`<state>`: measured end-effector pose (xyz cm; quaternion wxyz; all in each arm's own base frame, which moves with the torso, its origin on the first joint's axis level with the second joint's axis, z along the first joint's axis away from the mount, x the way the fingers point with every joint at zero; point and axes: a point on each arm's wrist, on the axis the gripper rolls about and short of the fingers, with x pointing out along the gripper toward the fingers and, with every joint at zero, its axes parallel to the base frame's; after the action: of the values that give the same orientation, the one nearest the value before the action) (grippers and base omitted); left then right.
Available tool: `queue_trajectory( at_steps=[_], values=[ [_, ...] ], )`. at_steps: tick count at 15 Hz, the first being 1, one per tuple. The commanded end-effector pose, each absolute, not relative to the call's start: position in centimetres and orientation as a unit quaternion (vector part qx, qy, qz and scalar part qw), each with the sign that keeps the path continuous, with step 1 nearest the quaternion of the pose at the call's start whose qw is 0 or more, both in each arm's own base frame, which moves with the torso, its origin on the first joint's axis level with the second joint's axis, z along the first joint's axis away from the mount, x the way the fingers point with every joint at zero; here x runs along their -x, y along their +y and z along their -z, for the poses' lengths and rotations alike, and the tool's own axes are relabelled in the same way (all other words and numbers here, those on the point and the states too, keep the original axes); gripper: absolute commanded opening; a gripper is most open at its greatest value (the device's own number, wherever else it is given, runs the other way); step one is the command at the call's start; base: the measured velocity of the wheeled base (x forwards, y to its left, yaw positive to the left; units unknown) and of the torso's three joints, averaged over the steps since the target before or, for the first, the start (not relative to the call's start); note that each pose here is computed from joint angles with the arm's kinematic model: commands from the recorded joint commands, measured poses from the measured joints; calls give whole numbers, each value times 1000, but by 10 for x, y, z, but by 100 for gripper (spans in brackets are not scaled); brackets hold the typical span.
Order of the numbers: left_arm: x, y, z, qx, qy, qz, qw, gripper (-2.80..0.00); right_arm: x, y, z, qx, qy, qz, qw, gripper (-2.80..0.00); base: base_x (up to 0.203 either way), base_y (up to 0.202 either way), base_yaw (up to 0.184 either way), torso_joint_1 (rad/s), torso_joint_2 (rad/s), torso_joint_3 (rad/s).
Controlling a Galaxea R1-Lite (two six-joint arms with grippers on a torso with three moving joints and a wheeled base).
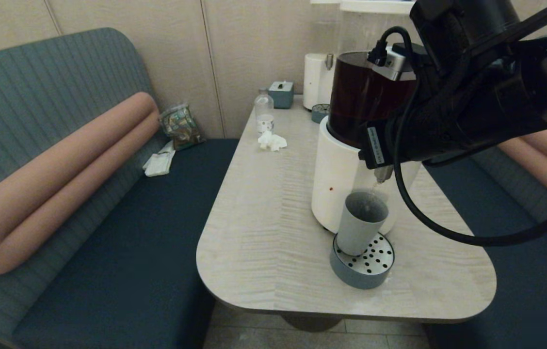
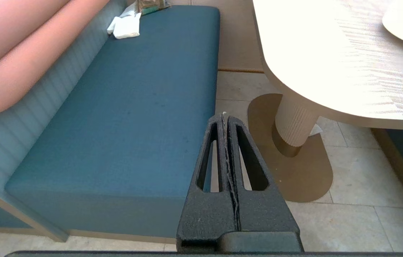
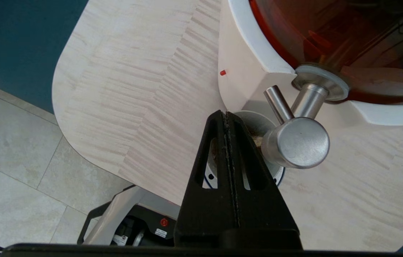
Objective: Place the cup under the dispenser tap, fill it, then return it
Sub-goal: Turn off the faucet
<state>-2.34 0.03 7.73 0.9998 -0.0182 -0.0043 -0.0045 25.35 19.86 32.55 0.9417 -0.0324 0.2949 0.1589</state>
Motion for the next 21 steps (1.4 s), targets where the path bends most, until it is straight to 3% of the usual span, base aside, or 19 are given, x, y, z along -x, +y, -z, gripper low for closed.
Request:
queue_trajectory(
  at_steps=[1, 21],
  values=[
    [23, 0, -77, 18, -5, 4, 1000, -280, -255, 200, -323, 34, 299, -158, 941, -280, 0, 0, 0, 0, 0, 0],
    [23, 0, -77, 18, -5, 4, 1000, -280, -270, 203, -319, 62, 265, -124, 954, -280, 0, 0, 0, 0, 0, 0]
  ],
)
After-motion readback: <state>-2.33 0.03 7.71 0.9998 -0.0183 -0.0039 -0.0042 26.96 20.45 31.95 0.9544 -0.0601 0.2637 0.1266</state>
